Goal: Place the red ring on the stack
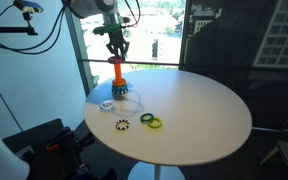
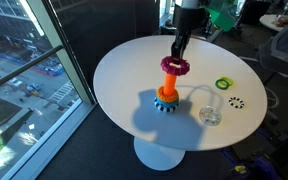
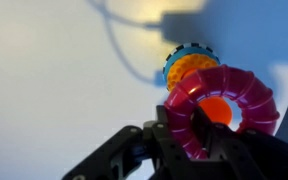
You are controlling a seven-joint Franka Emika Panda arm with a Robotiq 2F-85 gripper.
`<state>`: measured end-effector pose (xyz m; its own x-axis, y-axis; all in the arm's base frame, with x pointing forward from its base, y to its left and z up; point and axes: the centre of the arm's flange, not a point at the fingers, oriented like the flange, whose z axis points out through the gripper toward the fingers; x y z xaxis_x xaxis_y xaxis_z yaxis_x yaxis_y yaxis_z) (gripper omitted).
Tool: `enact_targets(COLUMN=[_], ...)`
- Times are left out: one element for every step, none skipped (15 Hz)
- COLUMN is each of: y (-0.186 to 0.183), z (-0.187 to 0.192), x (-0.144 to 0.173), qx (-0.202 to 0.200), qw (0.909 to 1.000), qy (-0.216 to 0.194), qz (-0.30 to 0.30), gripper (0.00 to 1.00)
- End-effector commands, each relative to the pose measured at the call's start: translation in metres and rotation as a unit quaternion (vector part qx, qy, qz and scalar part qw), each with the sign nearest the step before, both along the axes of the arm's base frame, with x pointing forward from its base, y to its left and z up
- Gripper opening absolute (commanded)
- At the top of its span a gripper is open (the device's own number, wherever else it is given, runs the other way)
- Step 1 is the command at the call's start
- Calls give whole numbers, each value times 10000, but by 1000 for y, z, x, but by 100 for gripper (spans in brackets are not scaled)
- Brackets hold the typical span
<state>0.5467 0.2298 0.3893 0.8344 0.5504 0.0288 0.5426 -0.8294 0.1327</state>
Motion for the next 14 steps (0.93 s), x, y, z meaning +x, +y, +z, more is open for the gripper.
enact_targets(y=[7, 8, 8, 8, 9, 9, 9, 9, 9, 8, 8, 7, 7, 6], z=[2, 1, 0, -1, -2, -3, -4, -5, -6, -7, -7, -7, -8, -9], x=[10, 10, 10, 10, 9, 9, 9, 9, 9, 9, 9, 9, 9, 9], qx=[-57, -62, -65, -65, -62, -63, -73, -86, -110, -147, -167, -195, -221, -237], qw=[9999, 9999, 9999, 9999, 9998, 9999, 9999, 9998, 9998, 9998, 9997, 9996, 9996, 9995], qy=[-128, -130, -128, -124, -130, -121, -111, -106, -94, -96, -99, -109, -112, -111], qz=[66, 78, 89, 94, 97, 101, 105, 109, 113, 121, 135, 145, 156, 168], gripper=[10, 10, 10, 10, 10, 10, 11, 10, 10, 10, 10, 10, 10, 11])
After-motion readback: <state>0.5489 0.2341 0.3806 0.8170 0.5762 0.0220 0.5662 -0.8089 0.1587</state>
